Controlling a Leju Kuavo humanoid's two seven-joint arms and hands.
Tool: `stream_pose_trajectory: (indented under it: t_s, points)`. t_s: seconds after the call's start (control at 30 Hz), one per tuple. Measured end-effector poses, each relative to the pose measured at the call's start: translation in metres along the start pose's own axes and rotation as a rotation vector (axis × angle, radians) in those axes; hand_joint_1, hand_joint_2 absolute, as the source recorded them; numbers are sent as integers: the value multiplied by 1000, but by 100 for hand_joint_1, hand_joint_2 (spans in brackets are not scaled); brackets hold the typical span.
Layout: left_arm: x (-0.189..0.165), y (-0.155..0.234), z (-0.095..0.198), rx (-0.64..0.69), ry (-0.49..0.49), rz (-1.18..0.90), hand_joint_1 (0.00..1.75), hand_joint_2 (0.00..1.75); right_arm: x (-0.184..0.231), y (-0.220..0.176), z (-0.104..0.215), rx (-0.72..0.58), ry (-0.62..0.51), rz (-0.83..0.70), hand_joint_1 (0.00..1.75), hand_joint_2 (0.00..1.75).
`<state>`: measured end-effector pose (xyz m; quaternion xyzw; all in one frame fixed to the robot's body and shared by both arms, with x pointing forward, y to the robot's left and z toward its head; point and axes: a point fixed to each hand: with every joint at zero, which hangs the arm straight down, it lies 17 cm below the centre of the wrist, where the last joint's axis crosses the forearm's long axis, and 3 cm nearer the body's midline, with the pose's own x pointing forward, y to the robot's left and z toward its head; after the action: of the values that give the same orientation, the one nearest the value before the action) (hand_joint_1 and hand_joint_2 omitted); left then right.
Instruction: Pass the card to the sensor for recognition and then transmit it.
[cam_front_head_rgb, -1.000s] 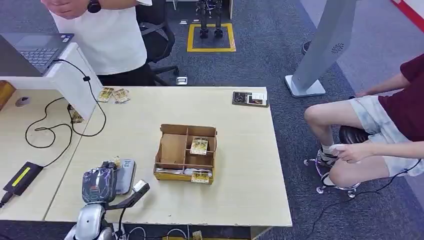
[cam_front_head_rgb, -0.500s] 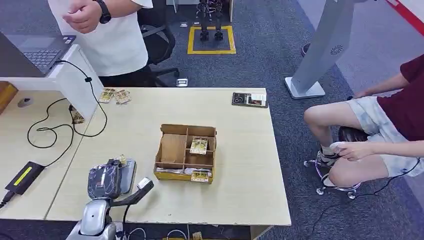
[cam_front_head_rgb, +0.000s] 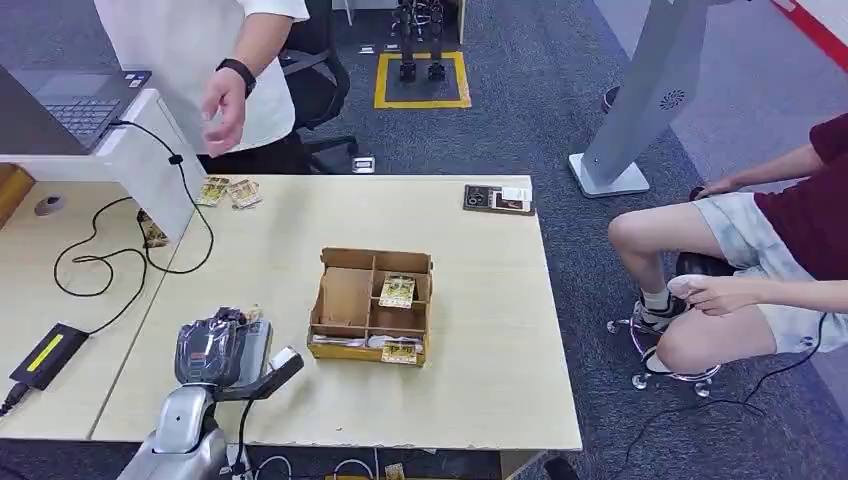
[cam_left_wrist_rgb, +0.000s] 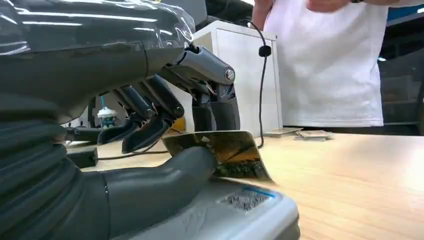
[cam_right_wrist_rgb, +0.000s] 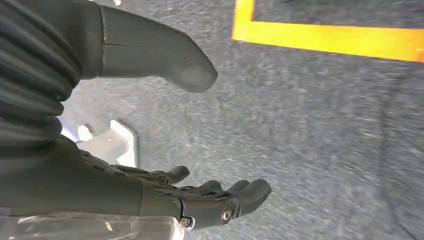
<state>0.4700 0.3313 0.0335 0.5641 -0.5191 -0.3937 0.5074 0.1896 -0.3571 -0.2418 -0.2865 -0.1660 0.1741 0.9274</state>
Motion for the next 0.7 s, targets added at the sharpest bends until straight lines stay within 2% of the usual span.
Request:
stream_pose_trajectory:
  t_s: [0.27,0.7]
  points:
    - [-7,2,-3,6,6,-14,175,175,17,-4,0,-9,-34,-59,0,175]
    - [-11,1,5,5,20,-39,175,175,12,-3,0,-15,-47,-78,0,175]
